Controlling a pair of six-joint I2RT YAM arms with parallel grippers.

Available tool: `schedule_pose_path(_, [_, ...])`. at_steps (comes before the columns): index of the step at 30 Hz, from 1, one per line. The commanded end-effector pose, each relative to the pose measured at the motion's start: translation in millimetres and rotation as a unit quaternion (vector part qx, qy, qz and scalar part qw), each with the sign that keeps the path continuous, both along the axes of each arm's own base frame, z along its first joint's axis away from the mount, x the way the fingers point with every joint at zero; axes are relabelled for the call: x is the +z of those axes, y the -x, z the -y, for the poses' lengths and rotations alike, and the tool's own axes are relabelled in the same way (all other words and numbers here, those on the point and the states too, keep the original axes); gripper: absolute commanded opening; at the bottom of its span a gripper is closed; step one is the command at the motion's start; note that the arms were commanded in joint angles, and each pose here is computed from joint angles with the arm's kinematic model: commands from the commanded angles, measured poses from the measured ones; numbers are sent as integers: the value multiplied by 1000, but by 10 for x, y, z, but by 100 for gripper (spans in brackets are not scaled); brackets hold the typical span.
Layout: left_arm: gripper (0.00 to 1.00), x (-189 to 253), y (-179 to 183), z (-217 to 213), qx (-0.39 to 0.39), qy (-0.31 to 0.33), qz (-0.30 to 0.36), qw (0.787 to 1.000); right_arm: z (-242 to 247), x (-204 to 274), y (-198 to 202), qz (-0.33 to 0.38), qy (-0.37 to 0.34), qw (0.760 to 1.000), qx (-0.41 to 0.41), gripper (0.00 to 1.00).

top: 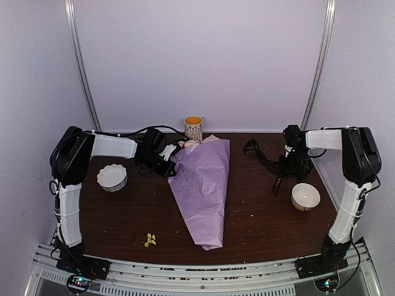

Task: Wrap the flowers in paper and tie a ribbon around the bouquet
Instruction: Pick up the ribbon from the corner of the board.

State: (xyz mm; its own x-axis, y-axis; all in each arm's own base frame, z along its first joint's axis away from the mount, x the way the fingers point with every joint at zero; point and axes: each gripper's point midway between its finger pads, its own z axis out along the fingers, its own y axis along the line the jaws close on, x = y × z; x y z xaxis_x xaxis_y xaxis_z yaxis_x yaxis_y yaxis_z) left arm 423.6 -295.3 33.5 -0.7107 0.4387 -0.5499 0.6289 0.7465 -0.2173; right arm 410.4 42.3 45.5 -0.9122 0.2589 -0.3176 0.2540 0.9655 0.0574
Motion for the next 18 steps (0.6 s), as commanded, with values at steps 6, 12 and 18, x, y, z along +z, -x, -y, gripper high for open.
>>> schedule_pose_path(6, [0, -73, -70, 4, -2, 4, -1, 1000, -188, -158, 33, -78, -35, 995, 42, 43])
schedule_pose_path(12, [0, -92, -83, -12, -2, -4, 0, 1000, -269, -160, -9, -103, -44, 990, 87, 21])
schedule_pose_path(18, [0, -70, -92, -39, -3, -13, 3, 1000, -151, -196, 28, -124, -17, 989, 84, 27])
